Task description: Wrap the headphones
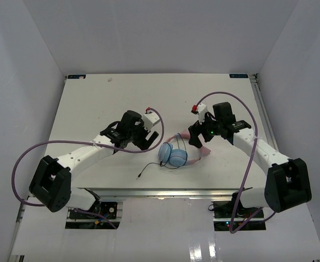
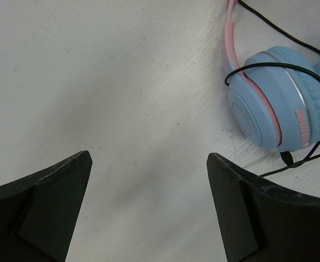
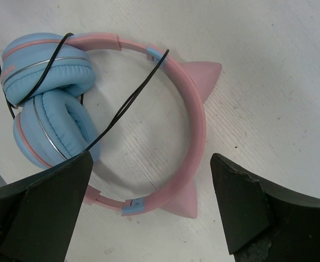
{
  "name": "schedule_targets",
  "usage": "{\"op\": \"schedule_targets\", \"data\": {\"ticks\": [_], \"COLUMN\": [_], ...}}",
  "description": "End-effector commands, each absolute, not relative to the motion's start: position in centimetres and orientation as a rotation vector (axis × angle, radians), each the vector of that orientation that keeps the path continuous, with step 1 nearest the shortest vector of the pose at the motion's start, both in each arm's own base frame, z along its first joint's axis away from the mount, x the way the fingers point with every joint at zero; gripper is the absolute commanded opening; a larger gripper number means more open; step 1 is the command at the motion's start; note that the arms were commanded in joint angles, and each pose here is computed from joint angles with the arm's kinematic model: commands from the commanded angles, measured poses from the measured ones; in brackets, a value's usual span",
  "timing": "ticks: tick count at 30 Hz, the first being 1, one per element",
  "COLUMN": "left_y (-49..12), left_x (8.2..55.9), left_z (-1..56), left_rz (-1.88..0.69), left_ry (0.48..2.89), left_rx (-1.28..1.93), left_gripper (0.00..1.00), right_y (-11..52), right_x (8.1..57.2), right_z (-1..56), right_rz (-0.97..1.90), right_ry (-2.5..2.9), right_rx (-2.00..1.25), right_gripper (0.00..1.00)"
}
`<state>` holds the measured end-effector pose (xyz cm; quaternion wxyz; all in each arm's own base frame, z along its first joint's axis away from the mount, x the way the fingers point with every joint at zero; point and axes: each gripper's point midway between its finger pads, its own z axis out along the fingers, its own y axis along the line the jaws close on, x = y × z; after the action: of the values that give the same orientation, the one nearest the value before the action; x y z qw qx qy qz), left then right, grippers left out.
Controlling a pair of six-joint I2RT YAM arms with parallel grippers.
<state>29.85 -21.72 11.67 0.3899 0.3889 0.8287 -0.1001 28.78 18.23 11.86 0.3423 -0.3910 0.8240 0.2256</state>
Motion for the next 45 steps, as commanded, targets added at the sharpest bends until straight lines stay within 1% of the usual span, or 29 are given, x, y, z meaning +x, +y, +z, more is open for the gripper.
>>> {"op": "schedule_targets", "data": {"ticks": [1,5,7,9,12,14,18,22,24,27,28,30,35,37,38,43,45], "left_y": [-21.8,-22.8,-23.5,-23.9,-24.0,-24.5,-24.7,-24.8,-24.5,-24.2,-24.4,-25.0,-24.9,-24.9,-24.9,-25.7,-26.6], "left_x": [29.5,26.6,23.8,21.2,18.9,18.1,18.7,19.8,20.6,21.9,22.0,22.0,20.8,20.5,20.3,19.6,19.0], "left_z": [14.1,15.4,14.9,13.7,12.2,12.3,10.2,6.9,5.3,4.3,4.3,4.3,4.0,4.4,4.7,7.1,8.7], "left_rz": [-0.302,-0.483,-0.634,-0.753,-0.842,-0.897,-0.858,-0.733,-0.627,-0.493,-0.492,-0.501,-0.499,-0.504,-0.503,-0.51,-0.56], "left_ry": [2.058,2.084,2.084,2.089,2.097,2.084,2.183,2.333,2.397,2.447,2.444,2.429,2.432,2.419,2.407,2.337,2.283], "left_rx": [0.919,0.901,0.968,1.037,1.11,1.136,1.13,1.135,1.122,1.083,1.087,1.105,1.149,1.154,1.156,1.197,1.234], "left_gripper": [0.98,0.98,0.98,0.95,0.92,0.91,0.88,0.85,0.82,0.78,0.76,0.69,0.27,0.08,0.0,0.0,0.0], "right_y": [19.3,19.6,19.6,19.6,19.8,19.9,19.8,19.4,19.2,19.0,19.0,18.9,18.5,18.3,18.2,17.8,17.5], "right_x": [28.0,26.7,26.1,25.7,25.2,25.1,25.2,25.1,25.1,25.0,24.9,24.9,25.1,25.2,25.3,25.4,25.6], "right_z": [13.3,13.6,13.6,13.5,13.4,13.4,13.7,13.9,14.1,14.2,14.1,14.0,14.2,14.1,14.1,14.3,14.4], "right_rz": [0.699,0.771,0.798,0.816,0.881,0.913,0.931,0.95,0.955,0.97,0.976,0.98,0.979,0.982,0.981,1.014,1.01], "right_ry": [2.06,1.989,1.943,1.907,1.886,1.876,1.859,1.848,1.844,1.836,1.836,1.84,1.839,1.839,1.843,1.842,1.84], "right_rx": [-1.091,-1.183,-1.225,-1.252,-1.256,-1.256,-1.249,-1.229,-1.22,-1.212,-1.211,-1.204,-1.186,-1.179,-1.173,-1.143,-1.128], "right_gripper": [0.95,0.94,0.94,0.94,0.94,0.95,0.95,0.95,0.95,0.95,0.95,0.95,0.95,0.95,0.95,0.95,0.95]}}
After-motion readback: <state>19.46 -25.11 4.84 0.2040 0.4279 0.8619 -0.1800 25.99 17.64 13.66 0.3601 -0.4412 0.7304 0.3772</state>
